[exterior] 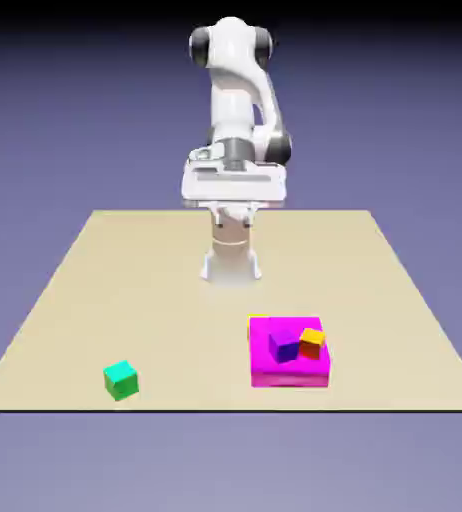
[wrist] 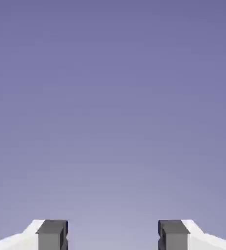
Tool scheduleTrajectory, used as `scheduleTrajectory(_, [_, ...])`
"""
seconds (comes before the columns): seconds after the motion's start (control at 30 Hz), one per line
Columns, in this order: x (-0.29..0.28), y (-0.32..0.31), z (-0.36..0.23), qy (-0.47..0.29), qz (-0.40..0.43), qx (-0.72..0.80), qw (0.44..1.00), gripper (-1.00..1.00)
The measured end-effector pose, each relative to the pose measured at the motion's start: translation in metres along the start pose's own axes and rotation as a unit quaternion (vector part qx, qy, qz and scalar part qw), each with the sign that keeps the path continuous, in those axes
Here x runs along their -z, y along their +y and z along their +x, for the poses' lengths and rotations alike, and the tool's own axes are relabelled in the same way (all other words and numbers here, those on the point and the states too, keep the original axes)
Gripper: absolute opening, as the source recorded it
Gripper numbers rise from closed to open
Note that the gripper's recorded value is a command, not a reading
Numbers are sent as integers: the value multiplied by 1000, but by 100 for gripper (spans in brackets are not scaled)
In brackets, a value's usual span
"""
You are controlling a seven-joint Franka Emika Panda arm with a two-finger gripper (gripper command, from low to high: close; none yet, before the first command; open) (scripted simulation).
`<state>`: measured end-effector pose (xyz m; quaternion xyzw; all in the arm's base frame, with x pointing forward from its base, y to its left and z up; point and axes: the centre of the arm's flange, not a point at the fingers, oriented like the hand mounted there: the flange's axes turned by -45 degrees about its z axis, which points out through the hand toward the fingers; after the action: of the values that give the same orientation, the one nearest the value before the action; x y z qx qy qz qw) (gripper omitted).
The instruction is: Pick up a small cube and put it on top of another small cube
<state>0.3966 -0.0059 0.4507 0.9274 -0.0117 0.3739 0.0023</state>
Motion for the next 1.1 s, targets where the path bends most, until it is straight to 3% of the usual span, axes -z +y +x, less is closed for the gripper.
scheduleTrajectory(0.27, [-69,75,-14,-90,-60,-253,962,0])
scheduleTrajectory(0.5, [-123,143,-47,-149,-93,-478,860,0])
scheduleTrajectory(0.8, [-179,219,-109,-198,-99,-738,637,0])
scheduleTrajectory(1.1, [-216,281,-170,-218,-50,-920,322,0])
